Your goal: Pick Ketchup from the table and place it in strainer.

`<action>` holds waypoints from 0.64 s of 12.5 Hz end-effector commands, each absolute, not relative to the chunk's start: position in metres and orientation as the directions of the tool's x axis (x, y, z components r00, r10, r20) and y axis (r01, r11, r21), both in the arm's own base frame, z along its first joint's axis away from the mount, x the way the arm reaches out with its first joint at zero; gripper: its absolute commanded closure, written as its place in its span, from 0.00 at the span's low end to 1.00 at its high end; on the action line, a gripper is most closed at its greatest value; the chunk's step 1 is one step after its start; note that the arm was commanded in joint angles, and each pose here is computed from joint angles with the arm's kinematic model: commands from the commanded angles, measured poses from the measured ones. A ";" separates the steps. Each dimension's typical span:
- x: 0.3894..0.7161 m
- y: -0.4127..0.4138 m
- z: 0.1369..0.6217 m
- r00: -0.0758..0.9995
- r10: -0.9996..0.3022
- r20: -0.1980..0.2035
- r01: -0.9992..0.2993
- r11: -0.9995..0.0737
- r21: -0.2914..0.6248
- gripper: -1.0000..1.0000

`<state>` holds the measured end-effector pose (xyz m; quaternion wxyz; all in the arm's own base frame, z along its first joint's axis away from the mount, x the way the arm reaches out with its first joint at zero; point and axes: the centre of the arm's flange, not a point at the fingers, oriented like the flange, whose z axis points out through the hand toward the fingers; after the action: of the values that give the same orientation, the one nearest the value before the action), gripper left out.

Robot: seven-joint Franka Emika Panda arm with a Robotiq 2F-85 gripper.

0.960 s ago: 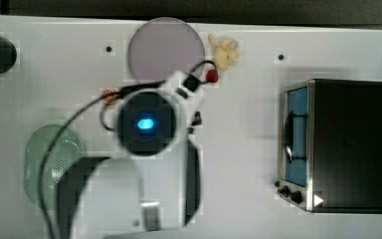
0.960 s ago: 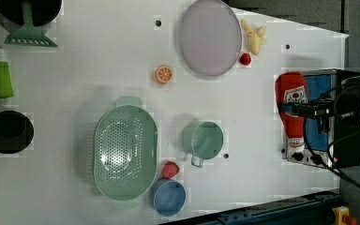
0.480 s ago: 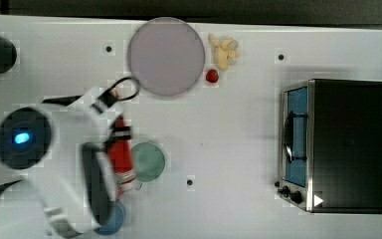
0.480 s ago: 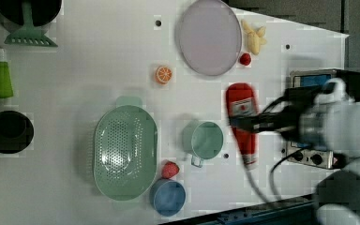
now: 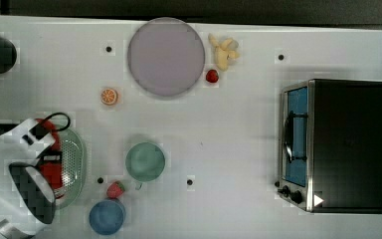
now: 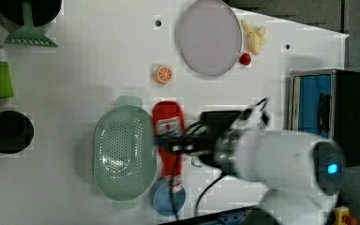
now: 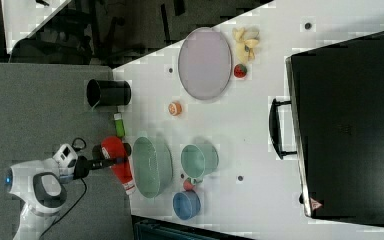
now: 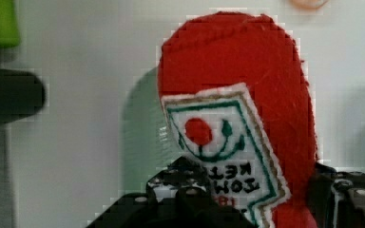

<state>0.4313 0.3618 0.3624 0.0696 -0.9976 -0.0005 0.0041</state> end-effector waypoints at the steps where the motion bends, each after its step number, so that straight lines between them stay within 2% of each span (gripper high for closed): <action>1: 0.424 0.383 0.340 0.983 -0.180 -0.042 -0.185 -0.969 -0.164 0.42; 3: 0.427 0.391 0.313 0.987 -0.157 -0.027 -0.159 -0.970 -0.186 0.42; 5: 0.430 0.393 0.288 0.984 -0.172 -0.055 -0.179 -0.963 -0.203 0.42; 6: 0.431 0.393 0.279 0.980 -0.186 -0.067 -0.196 -0.957 -0.212 0.38; 8: 0.432 0.391 0.269 0.978 -0.193 -0.085 -0.207 -0.956 -0.209 0.17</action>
<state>0.4190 0.3925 0.2485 0.0950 -0.9915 0.0676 0.0575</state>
